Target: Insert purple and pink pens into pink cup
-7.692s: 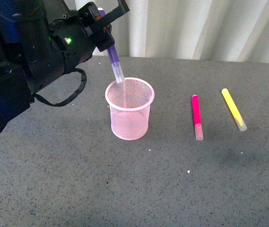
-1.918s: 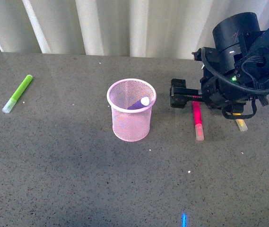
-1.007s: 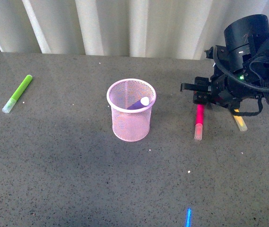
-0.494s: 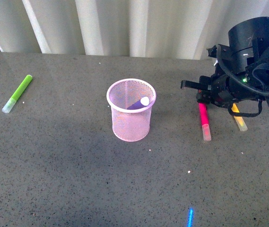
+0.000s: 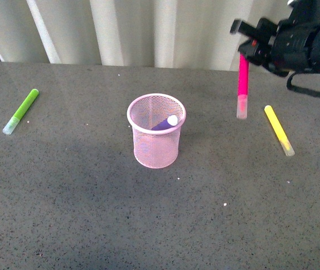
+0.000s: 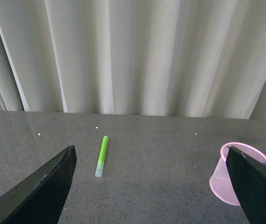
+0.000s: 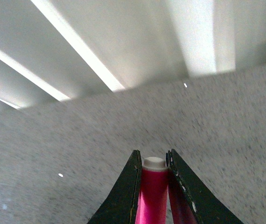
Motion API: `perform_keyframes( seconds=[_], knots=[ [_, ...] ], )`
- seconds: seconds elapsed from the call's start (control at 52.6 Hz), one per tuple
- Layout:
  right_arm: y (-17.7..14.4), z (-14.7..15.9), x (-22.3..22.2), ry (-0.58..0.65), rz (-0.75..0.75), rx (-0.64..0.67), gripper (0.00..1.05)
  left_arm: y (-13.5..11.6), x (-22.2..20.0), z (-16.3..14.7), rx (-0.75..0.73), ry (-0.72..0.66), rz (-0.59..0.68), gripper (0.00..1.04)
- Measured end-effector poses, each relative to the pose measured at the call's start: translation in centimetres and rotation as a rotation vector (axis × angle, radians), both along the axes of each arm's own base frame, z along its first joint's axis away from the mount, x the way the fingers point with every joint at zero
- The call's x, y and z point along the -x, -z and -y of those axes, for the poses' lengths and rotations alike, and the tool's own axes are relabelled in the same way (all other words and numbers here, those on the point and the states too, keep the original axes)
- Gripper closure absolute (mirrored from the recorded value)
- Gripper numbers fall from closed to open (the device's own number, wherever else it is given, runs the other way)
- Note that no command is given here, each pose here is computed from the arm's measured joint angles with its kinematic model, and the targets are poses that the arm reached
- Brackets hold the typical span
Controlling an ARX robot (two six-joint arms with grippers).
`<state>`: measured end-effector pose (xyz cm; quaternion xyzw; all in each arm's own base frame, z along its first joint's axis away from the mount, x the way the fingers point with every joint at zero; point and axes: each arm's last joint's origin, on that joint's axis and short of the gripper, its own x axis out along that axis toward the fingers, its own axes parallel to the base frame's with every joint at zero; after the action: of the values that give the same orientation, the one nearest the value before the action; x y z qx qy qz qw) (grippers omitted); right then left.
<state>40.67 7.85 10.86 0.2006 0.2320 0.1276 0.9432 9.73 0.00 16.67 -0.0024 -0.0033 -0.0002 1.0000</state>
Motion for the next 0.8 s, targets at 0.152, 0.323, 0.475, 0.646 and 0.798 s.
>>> perform_keyframes(
  seconds=[0.152,0.323,0.475,0.646,0.798],
  knots=[
    [-3.9,-1.4,2.6,-0.076,0.241,-0.036,0.93,0.0,0.0,0.0,0.000,0.000,0.000,0.07],
    [-5.1,-5.4,6.1,-0.256,0.448,-0.035,0.93,0.0,0.0,0.0,0.000,0.000,0.000,0.07],
    [-4.2,-7.9,7.1,-0.333,0.523,0.008,0.93,0.0,0.0,0.0,0.000,0.000,0.000,0.07],
    [-2.2,-10.2,7.2,-0.394,0.562,0.053,0.93,0.0,0.0,0.0,0.000,0.000,0.000,0.07],
    [-1.7,-11.4,6.7,-0.413,0.596,0.063,0.93,0.0,0.0,0.0,0.000,0.000,0.000,0.07]
  ],
)
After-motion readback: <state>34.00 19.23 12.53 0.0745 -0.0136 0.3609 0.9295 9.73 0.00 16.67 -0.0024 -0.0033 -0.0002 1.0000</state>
